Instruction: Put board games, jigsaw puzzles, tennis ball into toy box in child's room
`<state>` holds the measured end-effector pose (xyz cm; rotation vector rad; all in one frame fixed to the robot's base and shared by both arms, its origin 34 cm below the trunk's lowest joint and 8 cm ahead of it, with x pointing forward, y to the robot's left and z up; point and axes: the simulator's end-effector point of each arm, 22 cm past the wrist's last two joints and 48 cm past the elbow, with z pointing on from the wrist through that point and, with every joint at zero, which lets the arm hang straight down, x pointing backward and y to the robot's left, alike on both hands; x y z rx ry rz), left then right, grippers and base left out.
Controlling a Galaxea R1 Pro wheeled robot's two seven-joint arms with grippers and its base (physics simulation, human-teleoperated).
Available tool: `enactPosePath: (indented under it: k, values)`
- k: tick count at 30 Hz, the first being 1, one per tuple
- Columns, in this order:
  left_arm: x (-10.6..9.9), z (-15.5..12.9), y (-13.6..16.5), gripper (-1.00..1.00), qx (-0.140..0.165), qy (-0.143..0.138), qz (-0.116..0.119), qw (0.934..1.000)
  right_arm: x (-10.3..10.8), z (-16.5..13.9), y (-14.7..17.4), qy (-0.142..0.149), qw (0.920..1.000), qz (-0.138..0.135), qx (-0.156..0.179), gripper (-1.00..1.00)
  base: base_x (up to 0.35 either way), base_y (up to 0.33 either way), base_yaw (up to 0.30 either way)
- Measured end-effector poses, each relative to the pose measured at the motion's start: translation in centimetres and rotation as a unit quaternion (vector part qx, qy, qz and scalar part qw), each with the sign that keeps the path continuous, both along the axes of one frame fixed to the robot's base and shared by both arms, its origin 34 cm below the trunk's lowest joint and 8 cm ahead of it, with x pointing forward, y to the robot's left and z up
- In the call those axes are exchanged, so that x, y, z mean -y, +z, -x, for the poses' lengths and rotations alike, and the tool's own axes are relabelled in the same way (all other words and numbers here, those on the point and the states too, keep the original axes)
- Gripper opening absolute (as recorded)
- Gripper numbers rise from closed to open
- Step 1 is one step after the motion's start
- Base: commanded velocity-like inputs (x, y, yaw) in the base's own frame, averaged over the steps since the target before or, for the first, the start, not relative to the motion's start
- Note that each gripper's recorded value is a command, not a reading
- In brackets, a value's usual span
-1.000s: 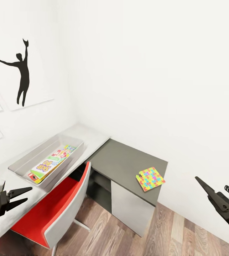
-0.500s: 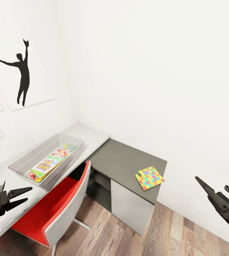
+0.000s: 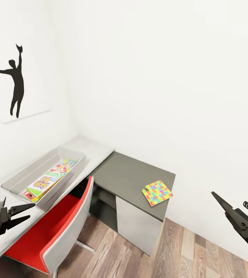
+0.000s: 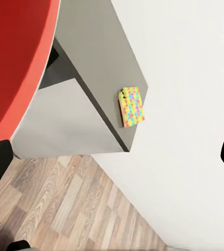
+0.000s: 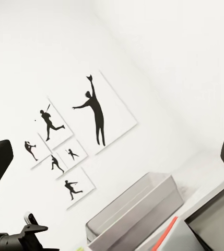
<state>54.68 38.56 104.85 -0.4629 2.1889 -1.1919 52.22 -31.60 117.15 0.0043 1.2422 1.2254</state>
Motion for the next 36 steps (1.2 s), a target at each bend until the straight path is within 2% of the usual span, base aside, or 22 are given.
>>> enactPosePath:
  k: [36]
  values:
    - [0.4, 0.3, 1.7, 1.00, 0.021, -0.001, 0.005, 0.9998, 0.0, 0.7, 1.7, 0.001, 0.9998, 0.001, 0.021, 1.00, 0.000, 0.000, -0.208]
